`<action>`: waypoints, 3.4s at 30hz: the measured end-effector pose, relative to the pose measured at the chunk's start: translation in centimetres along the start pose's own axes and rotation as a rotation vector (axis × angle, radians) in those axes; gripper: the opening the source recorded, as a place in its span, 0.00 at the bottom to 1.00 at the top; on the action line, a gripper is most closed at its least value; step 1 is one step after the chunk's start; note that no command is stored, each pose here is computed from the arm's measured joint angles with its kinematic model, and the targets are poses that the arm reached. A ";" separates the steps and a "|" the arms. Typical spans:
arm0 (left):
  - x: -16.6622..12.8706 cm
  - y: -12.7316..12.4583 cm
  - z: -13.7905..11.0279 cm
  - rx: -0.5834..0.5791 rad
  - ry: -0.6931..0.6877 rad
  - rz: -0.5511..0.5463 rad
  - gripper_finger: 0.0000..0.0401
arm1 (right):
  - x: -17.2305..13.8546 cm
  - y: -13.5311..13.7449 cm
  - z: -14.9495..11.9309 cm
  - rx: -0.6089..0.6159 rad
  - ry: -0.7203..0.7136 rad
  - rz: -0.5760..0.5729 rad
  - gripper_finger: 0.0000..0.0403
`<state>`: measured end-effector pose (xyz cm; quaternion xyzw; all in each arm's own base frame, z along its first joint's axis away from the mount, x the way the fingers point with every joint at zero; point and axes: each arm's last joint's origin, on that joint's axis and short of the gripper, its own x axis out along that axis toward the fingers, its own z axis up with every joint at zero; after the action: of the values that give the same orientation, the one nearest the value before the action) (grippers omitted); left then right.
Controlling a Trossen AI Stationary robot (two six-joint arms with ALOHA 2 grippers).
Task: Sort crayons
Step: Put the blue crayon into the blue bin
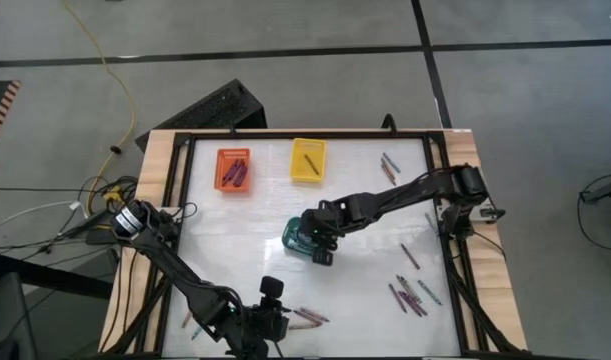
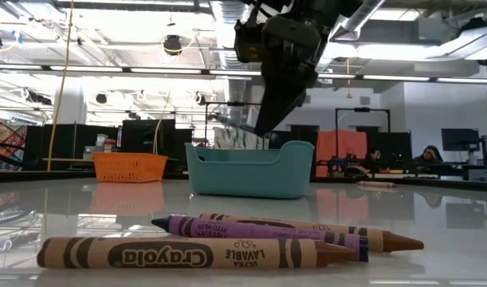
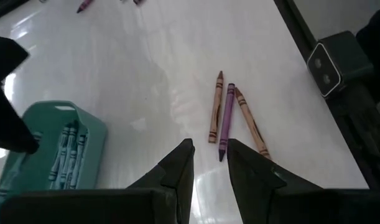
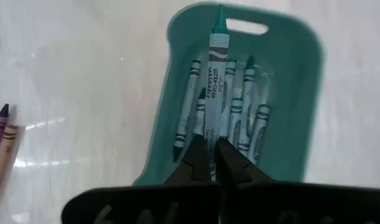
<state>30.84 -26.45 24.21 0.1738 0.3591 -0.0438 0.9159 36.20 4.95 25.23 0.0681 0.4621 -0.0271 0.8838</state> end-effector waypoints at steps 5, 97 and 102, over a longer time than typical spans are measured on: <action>0.0 0.0 0.0 0.005 0.002 -0.005 0.22 | 0.0 -0.4 0.0 0.019 0.013 -0.010 0.02; -0.5 -0.9 0.0 0.004 -0.030 0.001 0.22 | -10.3 -14.8 -21.1 0.854 0.479 -0.413 0.33; -0.5 -0.9 0.0 -0.004 -0.030 0.001 0.22 | -10.3 -15.8 -21.8 0.939 0.472 -0.409 0.33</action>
<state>30.28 -27.31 24.34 0.1715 0.3453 -0.0454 0.9216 10.89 -7.72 19.89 0.3674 0.5893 -0.3848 0.6080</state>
